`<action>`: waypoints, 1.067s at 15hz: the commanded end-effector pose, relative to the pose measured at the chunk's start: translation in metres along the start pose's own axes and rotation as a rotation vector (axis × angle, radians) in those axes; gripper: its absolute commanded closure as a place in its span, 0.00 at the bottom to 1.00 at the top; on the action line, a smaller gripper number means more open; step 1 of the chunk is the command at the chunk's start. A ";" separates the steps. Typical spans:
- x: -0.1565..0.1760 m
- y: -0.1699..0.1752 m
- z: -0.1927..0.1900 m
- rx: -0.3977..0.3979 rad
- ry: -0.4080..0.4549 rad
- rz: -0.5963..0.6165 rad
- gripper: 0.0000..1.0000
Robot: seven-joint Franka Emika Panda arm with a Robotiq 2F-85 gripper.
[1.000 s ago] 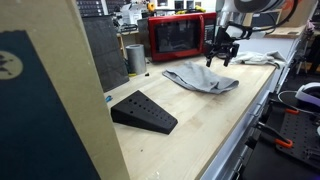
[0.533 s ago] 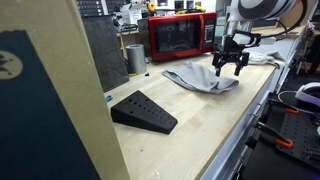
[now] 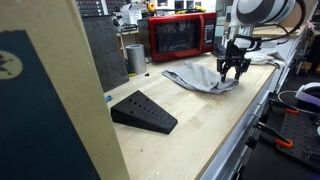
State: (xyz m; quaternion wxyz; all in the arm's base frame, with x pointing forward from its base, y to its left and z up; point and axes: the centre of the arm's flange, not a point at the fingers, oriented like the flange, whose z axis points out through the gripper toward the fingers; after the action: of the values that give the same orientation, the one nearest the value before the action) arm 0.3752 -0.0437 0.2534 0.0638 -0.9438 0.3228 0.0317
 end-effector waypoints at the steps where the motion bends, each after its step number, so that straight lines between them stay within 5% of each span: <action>1: -0.002 0.005 0.014 0.028 -0.038 -0.001 0.65; 6: -0.005 -0.002 0.004 0.114 -0.056 0.011 0.99; 16: -0.010 -0.034 -0.054 0.402 -0.120 0.118 0.99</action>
State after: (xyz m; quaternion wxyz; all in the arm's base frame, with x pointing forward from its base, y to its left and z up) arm 0.3853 -0.0201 0.2856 0.2199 -0.9032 0.3671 0.0326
